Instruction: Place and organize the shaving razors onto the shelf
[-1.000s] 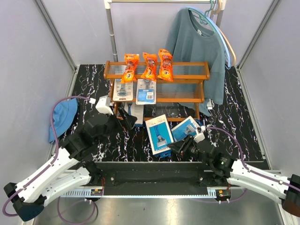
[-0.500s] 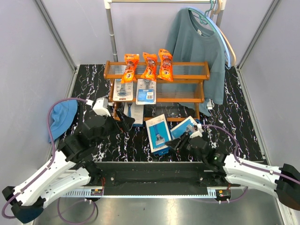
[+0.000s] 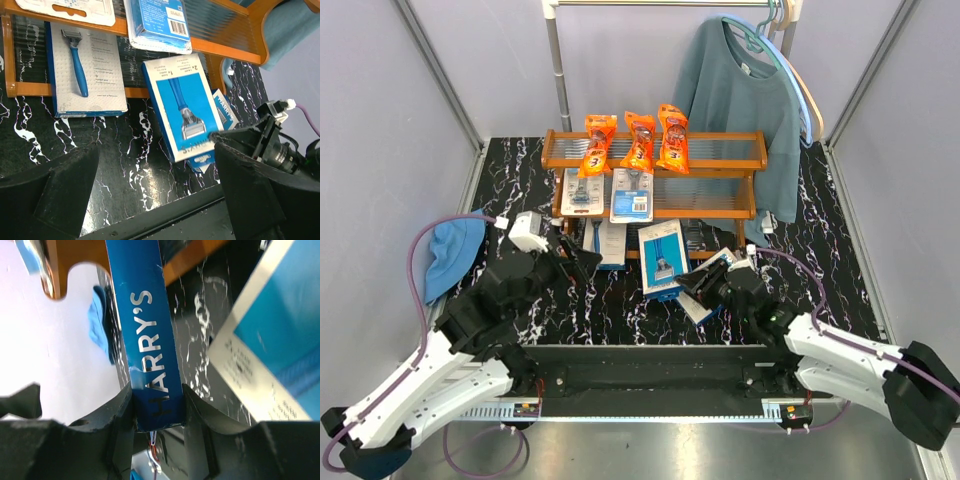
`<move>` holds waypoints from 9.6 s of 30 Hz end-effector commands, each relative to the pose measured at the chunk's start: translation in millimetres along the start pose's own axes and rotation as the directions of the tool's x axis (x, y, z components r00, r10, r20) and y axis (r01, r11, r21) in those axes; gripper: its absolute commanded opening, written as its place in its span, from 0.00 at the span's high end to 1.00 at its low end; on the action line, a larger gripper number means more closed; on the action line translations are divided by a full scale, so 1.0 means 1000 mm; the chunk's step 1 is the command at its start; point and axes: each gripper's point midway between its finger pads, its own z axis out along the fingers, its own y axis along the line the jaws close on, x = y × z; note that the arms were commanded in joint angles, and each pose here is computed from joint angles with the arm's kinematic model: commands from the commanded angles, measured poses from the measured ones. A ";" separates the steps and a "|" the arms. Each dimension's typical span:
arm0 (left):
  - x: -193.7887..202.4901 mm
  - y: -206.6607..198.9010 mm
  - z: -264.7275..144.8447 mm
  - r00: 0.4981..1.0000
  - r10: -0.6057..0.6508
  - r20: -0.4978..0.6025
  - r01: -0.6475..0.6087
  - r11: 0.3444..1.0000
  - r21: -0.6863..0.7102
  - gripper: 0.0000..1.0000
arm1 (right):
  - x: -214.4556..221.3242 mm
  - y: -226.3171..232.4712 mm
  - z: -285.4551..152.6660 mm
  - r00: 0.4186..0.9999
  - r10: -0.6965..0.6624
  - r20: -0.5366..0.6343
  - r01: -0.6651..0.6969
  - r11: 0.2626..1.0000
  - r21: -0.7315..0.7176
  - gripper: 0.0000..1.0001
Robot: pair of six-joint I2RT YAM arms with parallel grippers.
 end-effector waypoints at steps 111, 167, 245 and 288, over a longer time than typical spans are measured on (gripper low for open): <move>0.035 0.021 -0.008 0.996 0.048 -0.074 -0.047 0.999 0.020 0.01 | -0.025 0.011 0.101 0.997 -0.038 -0.063 0.041 0.998 0.042 0.00; 0.083 -0.099 0.060 0.941 0.176 -0.288 -0.079 0.944 0.319 0.01 | -0.041 -0.112 -0.048 0.951 0.162 0.264 -0.260 0.882 0.394 0.20; 0.100 -0.121 0.033 0.861 0.176 -0.477 0.165 0.791 0.589 0.80 | 0.009 0.074 -0.112 0.876 -0.440 -0.200 0.395 0.890 -0.229 0.35; 0.056 -0.153 0.039 0.894 -0.059 -0.444 0.366 0.666 0.650 0.43 | 0.030 0.070 -0.119 0.938 -0.292 -0.184 0.173 0.858 -0.483 0.83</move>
